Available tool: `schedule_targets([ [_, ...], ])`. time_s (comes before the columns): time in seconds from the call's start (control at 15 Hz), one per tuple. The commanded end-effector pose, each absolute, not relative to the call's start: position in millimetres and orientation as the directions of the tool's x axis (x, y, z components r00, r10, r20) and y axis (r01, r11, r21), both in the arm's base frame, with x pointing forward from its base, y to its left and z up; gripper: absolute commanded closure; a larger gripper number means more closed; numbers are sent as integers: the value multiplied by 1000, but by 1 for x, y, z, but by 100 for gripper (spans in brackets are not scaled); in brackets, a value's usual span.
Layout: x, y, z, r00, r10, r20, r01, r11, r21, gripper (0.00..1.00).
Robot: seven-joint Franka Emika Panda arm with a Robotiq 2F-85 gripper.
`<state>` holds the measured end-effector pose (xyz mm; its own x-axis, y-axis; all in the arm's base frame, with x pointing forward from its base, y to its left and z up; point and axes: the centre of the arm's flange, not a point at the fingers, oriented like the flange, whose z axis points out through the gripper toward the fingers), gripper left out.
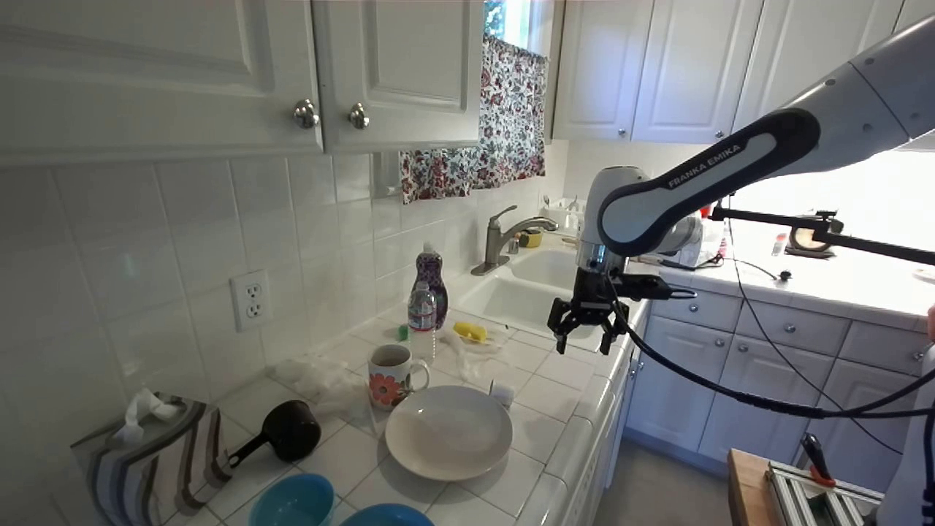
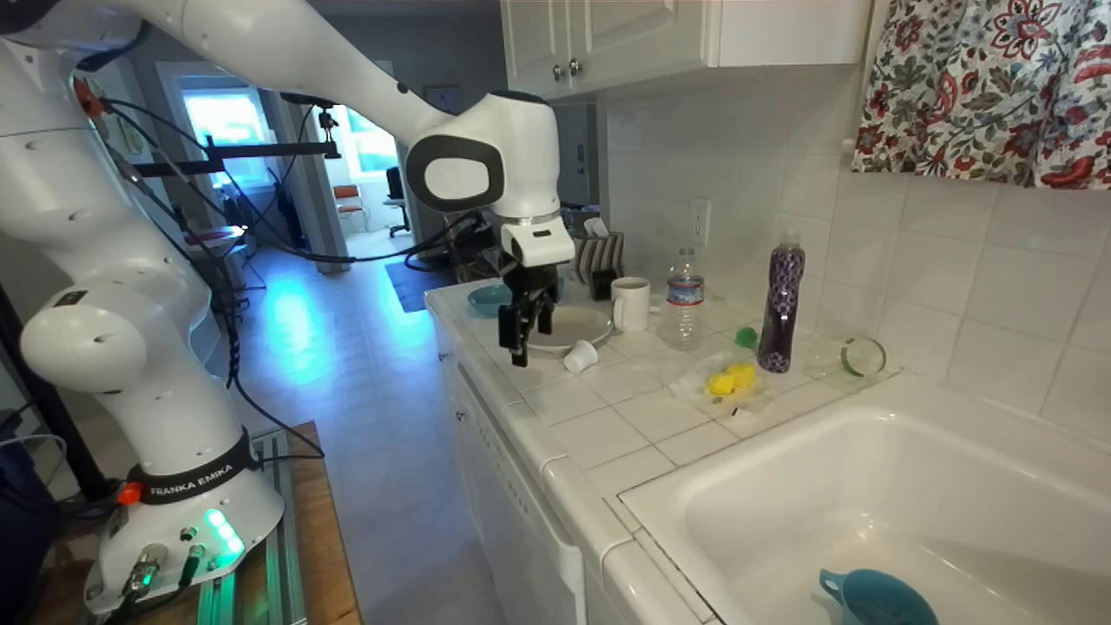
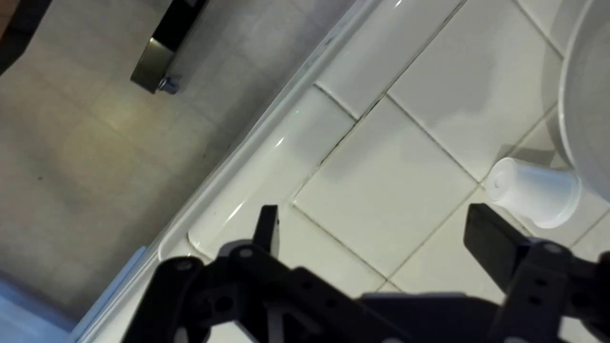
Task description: Put the white object up right
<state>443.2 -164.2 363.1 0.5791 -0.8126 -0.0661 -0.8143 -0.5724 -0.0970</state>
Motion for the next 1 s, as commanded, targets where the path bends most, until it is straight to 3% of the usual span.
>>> schedule_targets([
  [0.0,442,-171,381,688,-724,45,-725,-689,0,0],
  [0.27,443,-165,389,770,-631,90,-637,-768,66,0],
  [0.73,438,-150,397,864,-500,57,-502,-864,42,0],
  [0.93,447,-151,392,853,-517,68,-520,-852,52,0],
])
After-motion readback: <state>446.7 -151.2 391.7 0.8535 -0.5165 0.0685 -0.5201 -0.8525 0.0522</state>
